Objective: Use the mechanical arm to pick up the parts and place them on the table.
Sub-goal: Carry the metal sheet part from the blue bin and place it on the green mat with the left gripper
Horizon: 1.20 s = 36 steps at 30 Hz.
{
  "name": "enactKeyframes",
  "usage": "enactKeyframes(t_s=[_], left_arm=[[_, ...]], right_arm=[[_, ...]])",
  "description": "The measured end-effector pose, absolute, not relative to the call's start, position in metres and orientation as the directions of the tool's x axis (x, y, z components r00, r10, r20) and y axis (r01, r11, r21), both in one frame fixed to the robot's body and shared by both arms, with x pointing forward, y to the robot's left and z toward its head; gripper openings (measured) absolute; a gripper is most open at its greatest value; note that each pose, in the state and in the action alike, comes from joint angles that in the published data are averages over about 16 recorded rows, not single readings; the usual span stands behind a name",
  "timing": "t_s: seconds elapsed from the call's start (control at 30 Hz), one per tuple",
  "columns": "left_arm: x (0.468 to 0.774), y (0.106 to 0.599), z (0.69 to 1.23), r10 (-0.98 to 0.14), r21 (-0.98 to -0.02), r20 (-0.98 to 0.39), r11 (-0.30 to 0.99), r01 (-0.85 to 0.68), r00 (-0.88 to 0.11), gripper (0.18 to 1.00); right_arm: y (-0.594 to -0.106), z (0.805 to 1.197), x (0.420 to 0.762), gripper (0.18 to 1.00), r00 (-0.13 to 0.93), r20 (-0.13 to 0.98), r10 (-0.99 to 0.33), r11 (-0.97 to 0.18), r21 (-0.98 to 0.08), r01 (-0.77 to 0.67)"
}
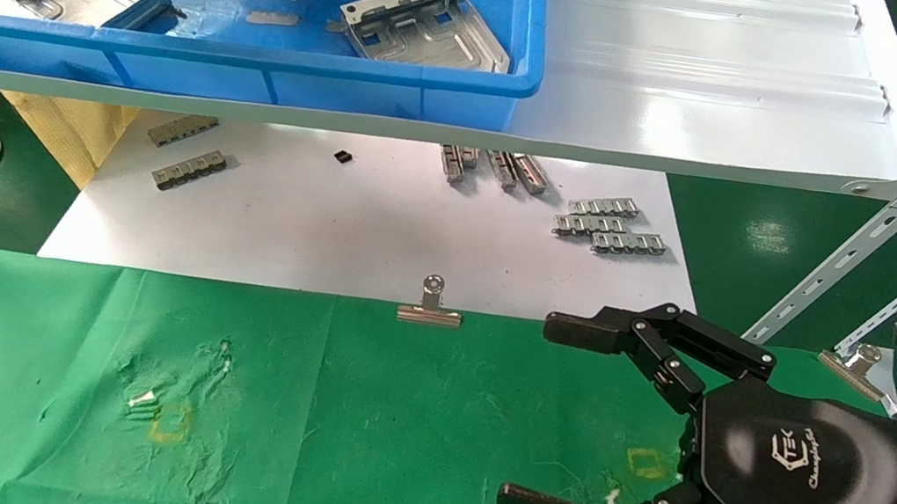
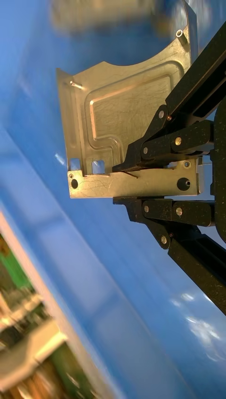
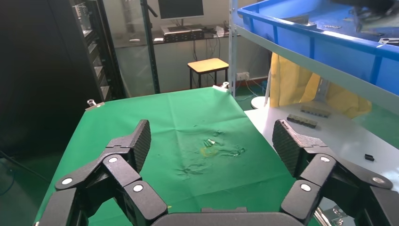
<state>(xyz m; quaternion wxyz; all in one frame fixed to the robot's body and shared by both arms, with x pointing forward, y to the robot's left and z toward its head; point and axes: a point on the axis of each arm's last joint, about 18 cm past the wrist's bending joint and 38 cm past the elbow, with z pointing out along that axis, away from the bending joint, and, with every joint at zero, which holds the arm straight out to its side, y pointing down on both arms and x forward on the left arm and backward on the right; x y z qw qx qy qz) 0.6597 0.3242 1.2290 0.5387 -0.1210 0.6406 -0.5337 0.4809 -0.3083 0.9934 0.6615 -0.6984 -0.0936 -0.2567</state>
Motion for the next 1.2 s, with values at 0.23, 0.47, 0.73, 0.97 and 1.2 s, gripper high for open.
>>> enactKeyframes(t_s=[0.23,0.47,0.73,0.97,1.2], left_arm=[[0.622,0.313,1.212,-0.544,-0.735,-0.671,0.395,0.552,-0.505,0.271],[0.595,0.317,1.181,-0.366,-0.637,-0.770,0.395,0.662,-0.522,0.271],[0.576,0.338,1.137,-0.236,-0.518,-0.854,0.453,0.725,-0.463,0.270],[0.570,0.356,1.078,-0.128,-0.476,-0.862,0.535,0.698,-0.490,0.270],[0.578,0.381,1.019,-0.079,-0.483,-0.822,0.623,0.616,-0.564,0.270]], right_arm=[[-0.308,0.993,0.481,0.973,0.851,0.482,-0.209,-0.107,-0.876,0.470],[-0.308,0.993,0.481,0.997,0.851,0.482,-0.209,-0.107,-0.876,0.470],[-0.308,0.993,0.481,1.000,0.851,0.482,-0.209,-0.107,-0.876,0.470],[-0.308,0.993,0.481,1.000,0.851,0.482,-0.209,-0.107,-0.876,0.470],[-0.308,0.993,0.481,1.000,0.851,0.482,-0.209,-0.107,-0.876,0.470]])
